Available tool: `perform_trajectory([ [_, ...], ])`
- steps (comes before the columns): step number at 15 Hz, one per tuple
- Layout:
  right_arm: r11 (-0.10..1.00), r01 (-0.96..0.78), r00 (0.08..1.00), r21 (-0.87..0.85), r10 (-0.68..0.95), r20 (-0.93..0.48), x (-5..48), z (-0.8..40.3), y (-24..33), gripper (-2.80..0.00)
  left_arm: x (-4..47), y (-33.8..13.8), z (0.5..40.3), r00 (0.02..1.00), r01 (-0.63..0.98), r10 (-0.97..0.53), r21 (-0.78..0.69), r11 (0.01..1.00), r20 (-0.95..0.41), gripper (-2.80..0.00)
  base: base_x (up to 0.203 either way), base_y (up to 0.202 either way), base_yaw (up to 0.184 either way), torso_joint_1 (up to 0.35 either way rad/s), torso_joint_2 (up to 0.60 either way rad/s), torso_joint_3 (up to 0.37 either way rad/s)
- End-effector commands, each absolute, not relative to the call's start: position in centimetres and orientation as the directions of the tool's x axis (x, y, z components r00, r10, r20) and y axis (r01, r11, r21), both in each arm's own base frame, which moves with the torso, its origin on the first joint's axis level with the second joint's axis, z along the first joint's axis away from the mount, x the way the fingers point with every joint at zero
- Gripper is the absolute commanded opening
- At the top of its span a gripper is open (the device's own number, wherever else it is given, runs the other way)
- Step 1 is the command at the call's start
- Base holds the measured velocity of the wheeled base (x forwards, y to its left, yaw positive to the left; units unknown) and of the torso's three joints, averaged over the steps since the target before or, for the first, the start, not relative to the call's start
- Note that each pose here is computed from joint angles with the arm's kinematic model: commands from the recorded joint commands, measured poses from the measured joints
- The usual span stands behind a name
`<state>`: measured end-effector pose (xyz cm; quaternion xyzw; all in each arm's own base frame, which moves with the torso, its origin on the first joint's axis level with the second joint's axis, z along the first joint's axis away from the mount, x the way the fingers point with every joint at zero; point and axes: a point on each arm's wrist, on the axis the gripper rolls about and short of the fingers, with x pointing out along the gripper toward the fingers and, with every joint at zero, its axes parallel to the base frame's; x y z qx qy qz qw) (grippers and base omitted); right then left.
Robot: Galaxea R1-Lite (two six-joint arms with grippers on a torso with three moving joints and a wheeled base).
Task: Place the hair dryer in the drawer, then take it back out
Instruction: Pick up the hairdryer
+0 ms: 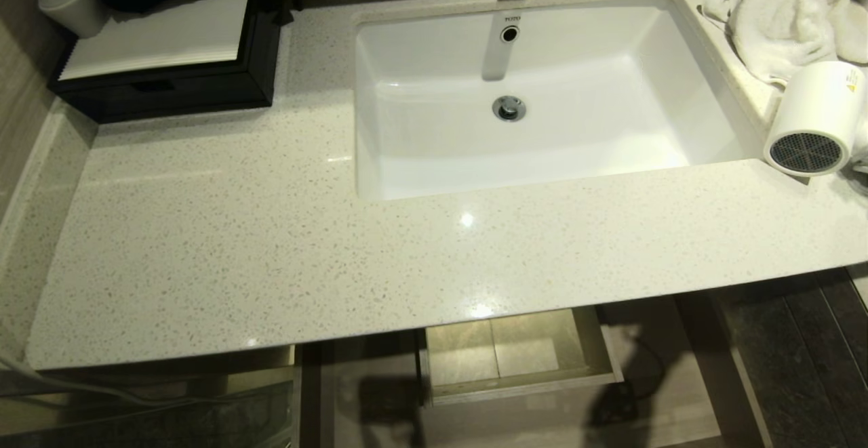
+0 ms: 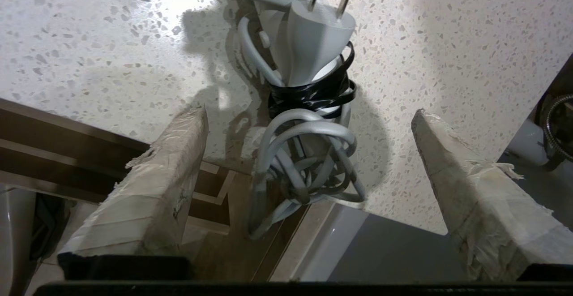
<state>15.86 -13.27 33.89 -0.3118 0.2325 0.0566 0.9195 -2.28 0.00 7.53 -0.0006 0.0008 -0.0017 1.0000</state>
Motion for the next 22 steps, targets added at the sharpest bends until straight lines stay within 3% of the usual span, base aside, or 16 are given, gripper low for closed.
perform_trajectory([
  [1,0.812,-0.266,0.873,-0.52,-0.026,-0.487,17.4,33.1,-14.8,0.0,-2.3,0.0,7.5,1.0,0.003,-0.003,-0.002,1.0,-0.002,-2.8,0.0,0.0,0.0,0.0,0.0,0.0],
  [21,0.829,-0.389,0.845,-0.401,0.147,-0.515,21.8,30.2,-17.0,0.0,-2.3,0.0,7.5,1.0,0.003,-0.003,-0.002,1.0,-0.002,-2.8,0.0,0.0,0.0,0.0,0.0,0.0],
  [22,0.826,-0.391,0.844,-0.405,0.147,-0.516,21.9,30.1,-17.1,-2.8,-2.3,0.0,7.5,1.0,0.003,-0.003,-0.002,1.0,-0.002,-2.8,0.0,0.0,0.0,0.0,0.0,0.0],
])
